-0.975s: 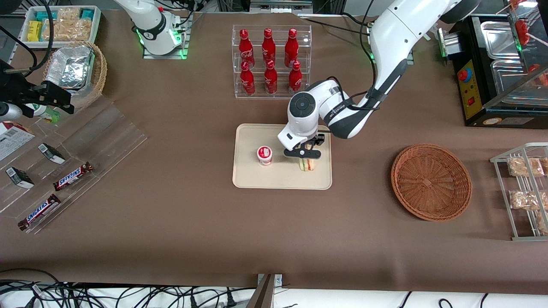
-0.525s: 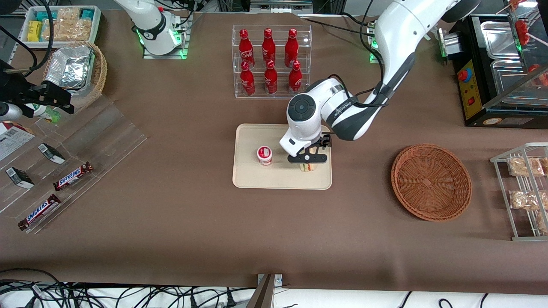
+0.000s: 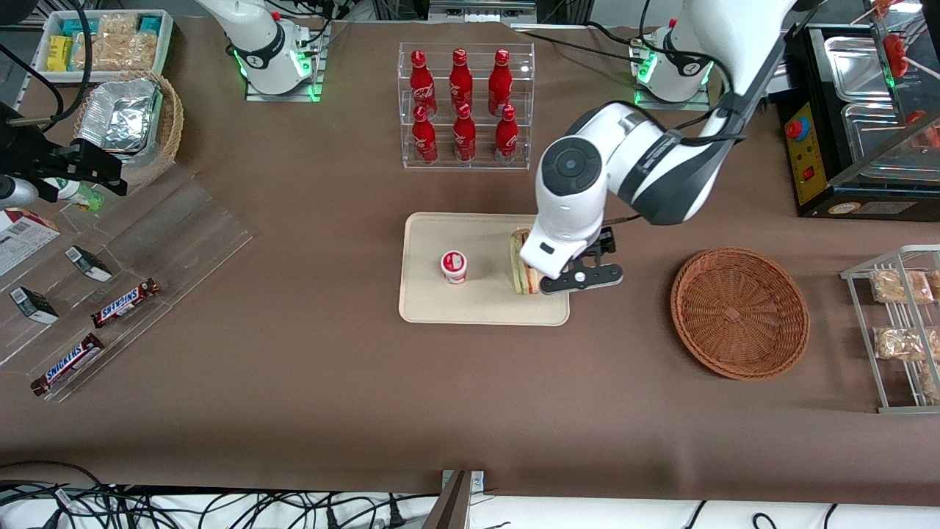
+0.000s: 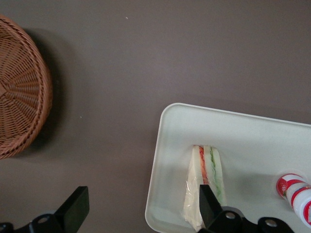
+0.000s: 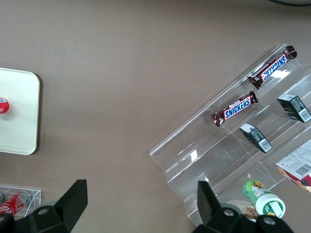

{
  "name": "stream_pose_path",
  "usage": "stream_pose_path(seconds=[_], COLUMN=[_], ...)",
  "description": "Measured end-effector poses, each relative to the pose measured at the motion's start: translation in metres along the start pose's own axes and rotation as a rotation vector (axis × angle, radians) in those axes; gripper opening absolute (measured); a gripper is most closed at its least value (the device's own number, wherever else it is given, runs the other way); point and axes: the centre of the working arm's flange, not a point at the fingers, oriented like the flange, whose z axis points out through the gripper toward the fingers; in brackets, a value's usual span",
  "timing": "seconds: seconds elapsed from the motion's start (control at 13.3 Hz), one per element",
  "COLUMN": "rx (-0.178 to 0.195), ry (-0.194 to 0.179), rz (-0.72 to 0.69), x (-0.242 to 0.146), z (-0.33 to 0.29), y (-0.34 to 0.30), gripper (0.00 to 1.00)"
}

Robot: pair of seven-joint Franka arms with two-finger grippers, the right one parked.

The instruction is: Place sandwich from basket to tray

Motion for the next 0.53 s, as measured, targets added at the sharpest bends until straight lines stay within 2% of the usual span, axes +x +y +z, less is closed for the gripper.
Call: stream_pose_path(seconds=[0.22,0.53], rx=[0.003,-0.044], ry=[0.028,-0.006], rz=[-0.086,-0.123], x=[0.026,0.054], z=[-0.032,-0.057], y=[-0.051,-0.116], gripper=[1.00,1.00])
